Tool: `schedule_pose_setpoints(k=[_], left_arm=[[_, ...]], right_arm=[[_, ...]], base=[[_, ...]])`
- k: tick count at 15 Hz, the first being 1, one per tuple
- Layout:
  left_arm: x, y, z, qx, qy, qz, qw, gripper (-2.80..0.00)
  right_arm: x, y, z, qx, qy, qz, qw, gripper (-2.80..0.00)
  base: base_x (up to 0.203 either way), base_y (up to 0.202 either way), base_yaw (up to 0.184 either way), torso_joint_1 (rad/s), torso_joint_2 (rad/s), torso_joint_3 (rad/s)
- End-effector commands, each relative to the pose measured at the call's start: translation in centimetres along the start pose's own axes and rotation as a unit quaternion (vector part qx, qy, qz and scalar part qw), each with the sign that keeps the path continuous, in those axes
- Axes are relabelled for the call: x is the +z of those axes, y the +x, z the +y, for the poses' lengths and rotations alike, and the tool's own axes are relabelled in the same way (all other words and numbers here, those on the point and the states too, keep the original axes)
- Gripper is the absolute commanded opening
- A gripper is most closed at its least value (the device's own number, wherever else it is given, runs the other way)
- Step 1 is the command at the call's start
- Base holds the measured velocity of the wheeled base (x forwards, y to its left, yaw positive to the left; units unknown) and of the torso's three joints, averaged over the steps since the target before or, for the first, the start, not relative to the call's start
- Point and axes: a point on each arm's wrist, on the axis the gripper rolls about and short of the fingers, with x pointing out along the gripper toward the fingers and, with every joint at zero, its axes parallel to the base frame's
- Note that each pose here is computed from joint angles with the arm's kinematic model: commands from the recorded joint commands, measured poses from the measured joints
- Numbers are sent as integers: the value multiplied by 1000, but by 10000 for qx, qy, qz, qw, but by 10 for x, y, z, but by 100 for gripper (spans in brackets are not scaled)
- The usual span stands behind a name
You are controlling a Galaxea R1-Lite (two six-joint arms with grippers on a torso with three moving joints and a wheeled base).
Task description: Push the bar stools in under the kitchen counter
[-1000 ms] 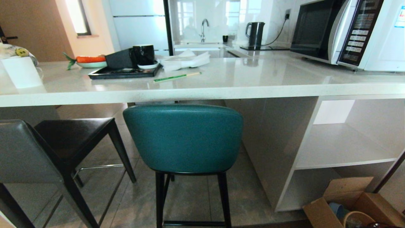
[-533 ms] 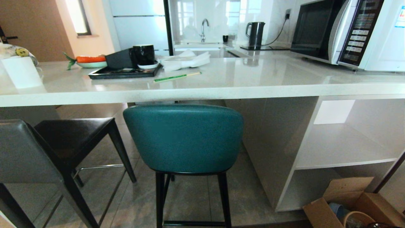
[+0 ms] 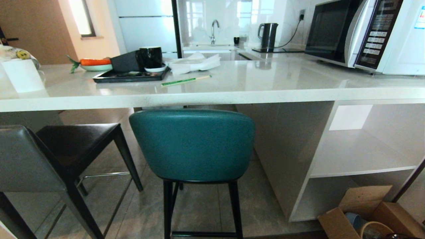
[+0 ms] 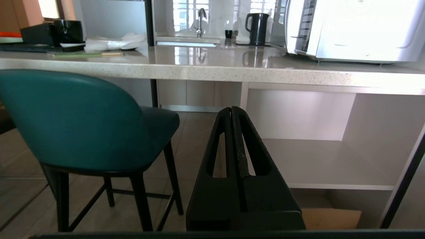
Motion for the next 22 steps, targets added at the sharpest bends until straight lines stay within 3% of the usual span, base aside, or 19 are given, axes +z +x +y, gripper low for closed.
schedule_pose_setpoints(k=[1,5,7,11,14,17,20,22], left_arm=[[3,0,0,14,-29,-29,10000,-280],[2,0,0,-29,27,9,10000,-280],[-30,11,0,78,76,522,9986,-280],[-74,25,1,271,357,481,9978,-280],[-61,21,0,38,382,602,9974,-280],[-42,15,0,25,366,676,9970,-280],[-19,6,0,139,118,492,9986,-280],[-21,3,-5,530,154,558,9969,-280]], right_arm=[[-2,-1,0,5,-3,5,10000,-280],[-4,-1,0,24,52,31,10000,-280],[-15,-2,1,14,66,121,9999,-280],[-45,-8,1,-282,71,525,9982,-280],[-43,-7,-1,-691,298,552,9956,-280],[-45,-10,-1,-718,261,520,9957,-280],[-51,-9,0,-600,86,621,9962,-280],[-51,-9,0,-460,32,622,9970,-280]], base=[[0,0,0,0,0,0],[0,0,0,0,0,0],[0,0,0,0,0,0],[0,0,0,0,0,0],[0,0,0,0,0,0],[0,0,0,0,0,0],[0,0,0,0,0,0],[0,0,0,0,0,0]])
